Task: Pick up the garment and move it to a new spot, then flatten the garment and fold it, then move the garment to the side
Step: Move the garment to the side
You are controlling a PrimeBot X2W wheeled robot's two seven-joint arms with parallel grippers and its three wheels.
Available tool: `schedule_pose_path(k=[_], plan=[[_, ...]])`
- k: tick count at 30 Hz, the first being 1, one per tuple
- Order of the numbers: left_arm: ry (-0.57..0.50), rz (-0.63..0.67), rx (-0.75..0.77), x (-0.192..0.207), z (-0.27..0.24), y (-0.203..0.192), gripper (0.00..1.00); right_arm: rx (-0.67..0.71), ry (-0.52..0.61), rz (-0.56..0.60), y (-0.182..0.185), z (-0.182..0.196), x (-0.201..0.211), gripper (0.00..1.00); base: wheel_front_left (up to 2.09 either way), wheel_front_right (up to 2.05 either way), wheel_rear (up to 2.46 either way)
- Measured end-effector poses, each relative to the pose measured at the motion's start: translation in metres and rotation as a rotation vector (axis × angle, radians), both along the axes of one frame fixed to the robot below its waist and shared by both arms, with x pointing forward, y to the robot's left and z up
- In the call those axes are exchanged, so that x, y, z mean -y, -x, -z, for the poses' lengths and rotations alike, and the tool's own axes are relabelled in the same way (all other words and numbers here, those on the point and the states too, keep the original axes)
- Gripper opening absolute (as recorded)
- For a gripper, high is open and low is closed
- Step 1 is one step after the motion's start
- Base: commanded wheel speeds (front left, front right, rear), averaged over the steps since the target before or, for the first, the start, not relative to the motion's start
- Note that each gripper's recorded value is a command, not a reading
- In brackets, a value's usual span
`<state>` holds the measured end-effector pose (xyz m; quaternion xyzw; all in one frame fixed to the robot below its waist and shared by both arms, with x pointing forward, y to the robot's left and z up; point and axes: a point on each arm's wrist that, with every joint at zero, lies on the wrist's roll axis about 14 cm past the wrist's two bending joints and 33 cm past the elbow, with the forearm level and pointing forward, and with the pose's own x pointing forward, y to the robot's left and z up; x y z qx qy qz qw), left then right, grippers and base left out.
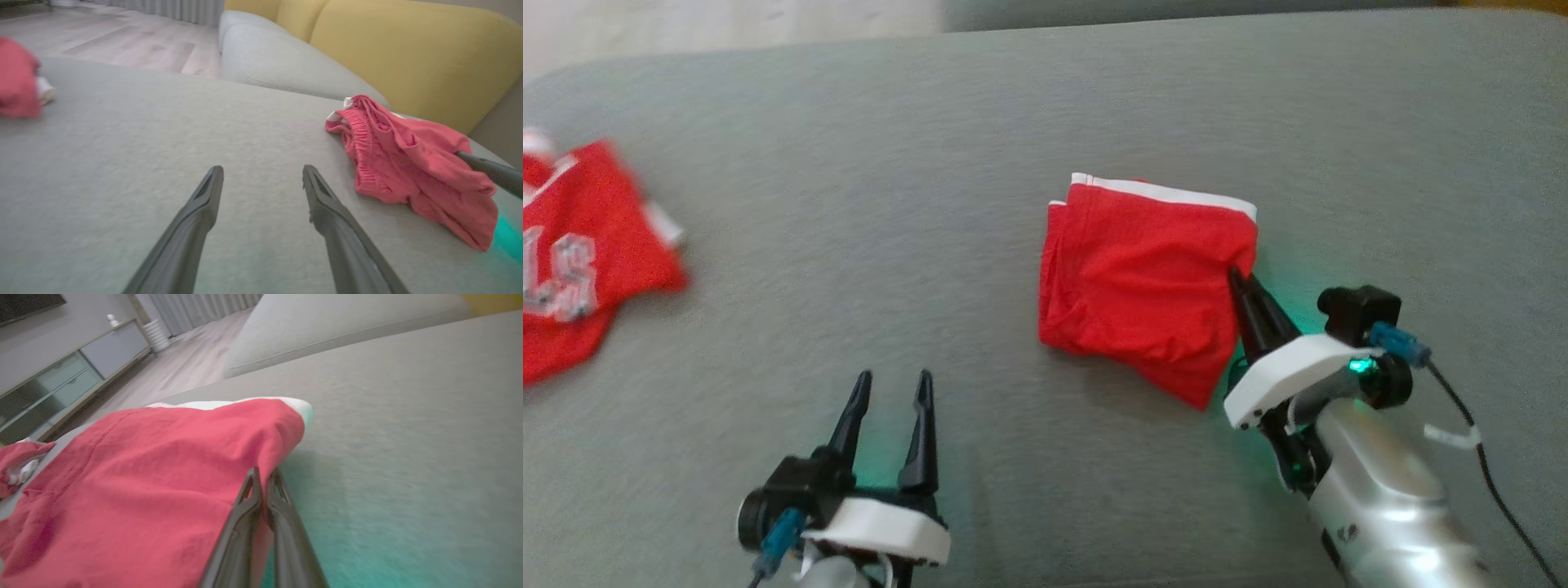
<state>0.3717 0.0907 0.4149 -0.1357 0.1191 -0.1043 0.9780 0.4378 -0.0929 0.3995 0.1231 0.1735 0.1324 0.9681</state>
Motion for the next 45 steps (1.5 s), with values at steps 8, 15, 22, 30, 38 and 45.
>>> schedule_pose_path(k=[8, 15, 22, 30, 38, 45], plan=[[0.058, 0.336, 0.077, 0.108, -0.021, -0.019, 1.00, 0.010, -0.007, 0.215, 0.044, -0.008, 0.077, 0.00, 0.00, 0.00, 0.00], [0.099, 0.585, 0.080, 0.183, -0.022, 0.001, 1.00, 0.006, -0.012, 0.388, 0.085, -0.011, 0.129, 0.00, 0.00, 0.00, 0.00], [0.118, 0.732, 0.053, 0.222, -0.014, 0.023, 1.00, -0.006, -0.004, 0.501, 0.109, -0.010, 0.161, 0.00, 0.00, 0.00, 0.00], [0.097, 0.669, 0.028, 0.201, -0.004, 0.015, 1.00, 0.001, 0.133, 0.468, 0.083, -0.015, 0.179, 0.00, 0.00, 0.00, 0.00], [0.085, 0.571, 0.002, 0.171, 0.006, 0.005, 1.00, 0.037, 0.333, 0.453, 0.040, -0.042, 0.233, 0.00, 0.00, 0.00, 0.00], [0.076, 0.499, -0.014, 0.148, 0.015, -0.005, 1.00, 0.005, 0.497, 0.460, 0.009, -0.055, 0.282, 0.00, 0.00, 0.00, 0.00]])
